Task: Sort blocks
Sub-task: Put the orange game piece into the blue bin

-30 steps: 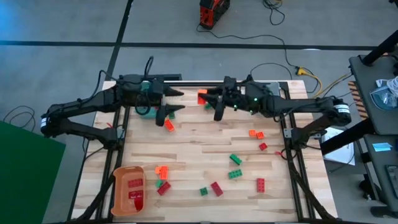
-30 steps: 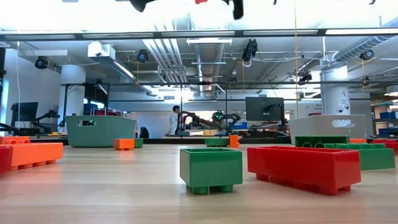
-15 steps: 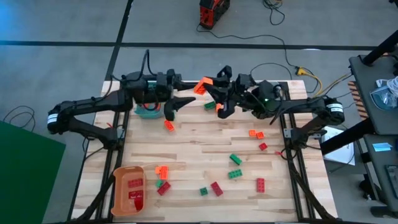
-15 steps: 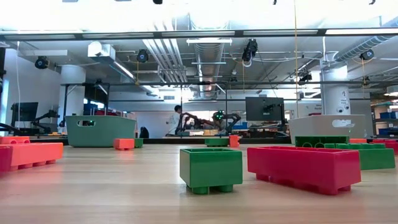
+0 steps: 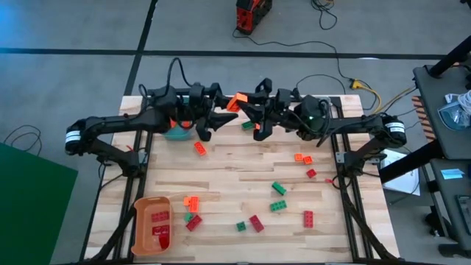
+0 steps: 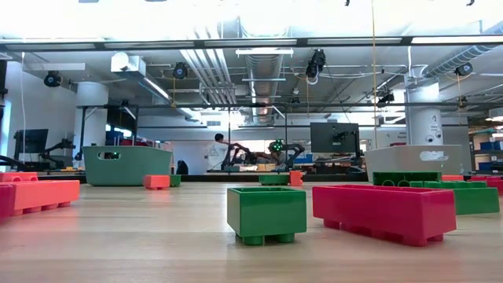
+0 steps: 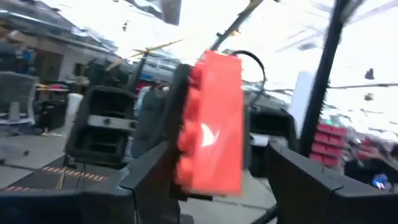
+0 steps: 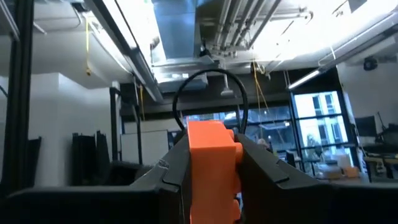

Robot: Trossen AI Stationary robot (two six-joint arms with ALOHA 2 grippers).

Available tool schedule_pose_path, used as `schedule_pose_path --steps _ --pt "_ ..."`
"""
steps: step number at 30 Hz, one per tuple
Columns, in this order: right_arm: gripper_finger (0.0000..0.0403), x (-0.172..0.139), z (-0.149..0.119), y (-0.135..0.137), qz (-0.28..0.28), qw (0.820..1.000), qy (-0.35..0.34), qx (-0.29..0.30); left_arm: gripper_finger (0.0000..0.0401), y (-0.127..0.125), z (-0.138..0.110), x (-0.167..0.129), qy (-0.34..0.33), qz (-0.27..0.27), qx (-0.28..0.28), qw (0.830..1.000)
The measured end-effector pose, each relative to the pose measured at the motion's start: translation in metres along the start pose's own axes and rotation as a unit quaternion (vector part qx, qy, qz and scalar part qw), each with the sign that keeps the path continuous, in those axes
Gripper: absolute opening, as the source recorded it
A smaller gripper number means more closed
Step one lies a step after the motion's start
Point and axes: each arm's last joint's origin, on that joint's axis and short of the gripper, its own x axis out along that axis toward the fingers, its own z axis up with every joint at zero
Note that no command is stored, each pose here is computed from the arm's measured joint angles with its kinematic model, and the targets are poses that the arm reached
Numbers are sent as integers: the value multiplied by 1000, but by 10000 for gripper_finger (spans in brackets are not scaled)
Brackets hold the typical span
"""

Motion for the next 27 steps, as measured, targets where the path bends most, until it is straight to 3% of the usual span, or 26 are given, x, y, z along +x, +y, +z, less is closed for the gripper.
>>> schedule_pose_path --steps 3,11,14,20,27 --pt "85 0 -1 0 -1 1000 6 0 231 2 -1 1 -9 28 -12 999" --pt "85 0 -1 0 -2 1000 4 0 223 2 -1 1 -10 29 8 999" --pt "85 0 -1 0 -2 1000 4 0 187 3 -1 1 -11 30 16 999" --pt "85 0 -1 -1 -11 1000 4 4 63 2 0 1 -8 25 49 998" --pt "86 0 -5 -1 -14 1000 23 12 62 4 3 -4 7 30 49 998"
